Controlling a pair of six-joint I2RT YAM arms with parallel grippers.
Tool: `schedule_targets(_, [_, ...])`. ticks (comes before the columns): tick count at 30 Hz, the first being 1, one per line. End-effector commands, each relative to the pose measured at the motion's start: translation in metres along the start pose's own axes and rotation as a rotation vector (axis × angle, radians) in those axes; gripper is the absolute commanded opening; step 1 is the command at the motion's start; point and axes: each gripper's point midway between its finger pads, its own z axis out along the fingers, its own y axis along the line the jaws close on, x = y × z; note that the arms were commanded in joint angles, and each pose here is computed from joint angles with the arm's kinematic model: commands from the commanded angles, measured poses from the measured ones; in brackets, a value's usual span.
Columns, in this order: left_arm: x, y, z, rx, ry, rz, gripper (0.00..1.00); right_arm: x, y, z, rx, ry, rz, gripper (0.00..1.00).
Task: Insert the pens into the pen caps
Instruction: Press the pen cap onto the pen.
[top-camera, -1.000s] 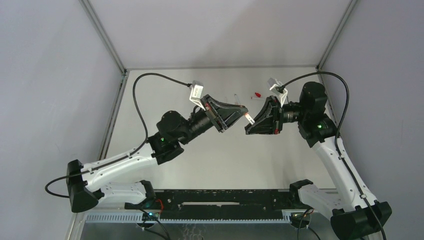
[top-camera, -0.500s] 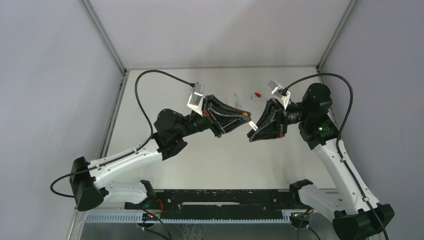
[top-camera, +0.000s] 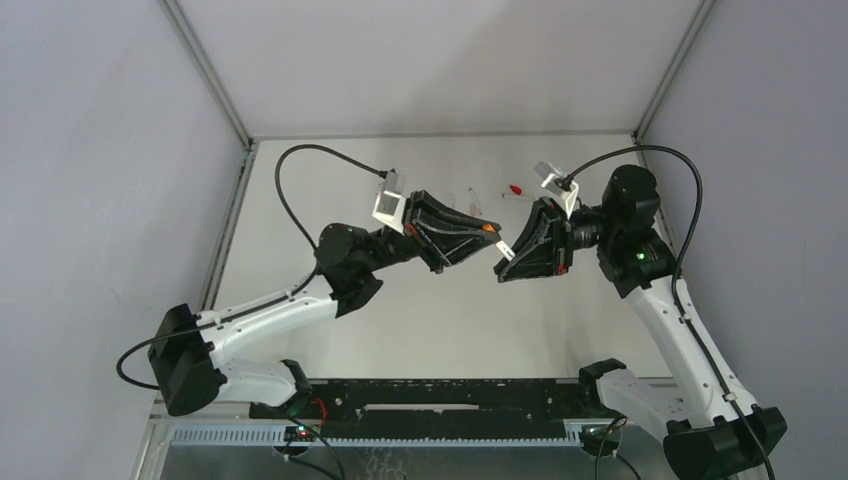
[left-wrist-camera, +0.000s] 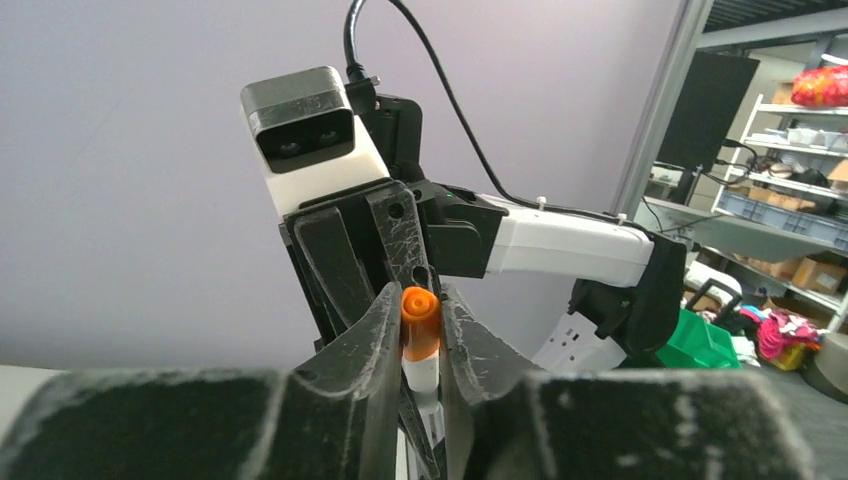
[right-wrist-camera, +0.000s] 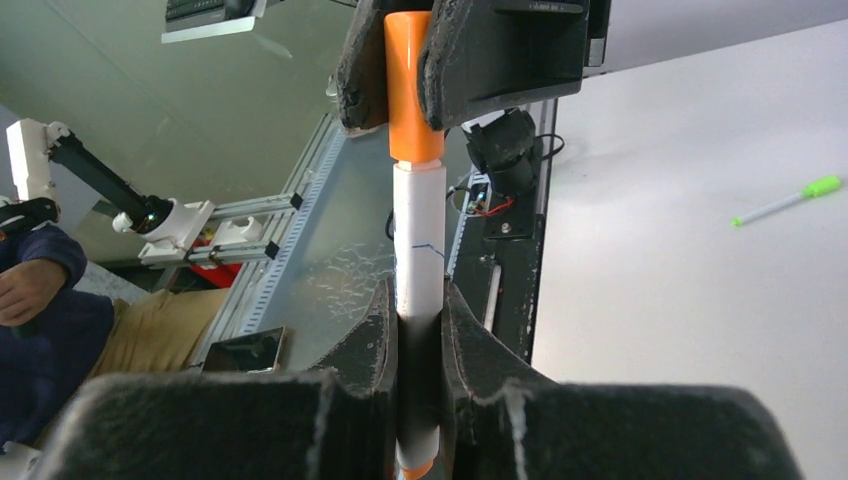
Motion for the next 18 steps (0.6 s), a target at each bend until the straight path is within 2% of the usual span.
schedule_targets(1, [0.036,0.011,-0.009,-0.048,0.068,-0.086,0.24,-0.003,-0.02,0.0,0.088,-0.029,-0.014,0.0])
schedule_targets(10, [0.024,0.013,-0.016,-0.095,0.021,-0.077,0.45,0.0,-0.022,0.0,0.093,-0.025,-0.023,0.0])
schedule_targets(18, [0.037,0.024,-0.034,-0.184,0.027,-0.096,0.68,0.001,-0.022,-0.002,0.104,-0.026,-0.047,0.0])
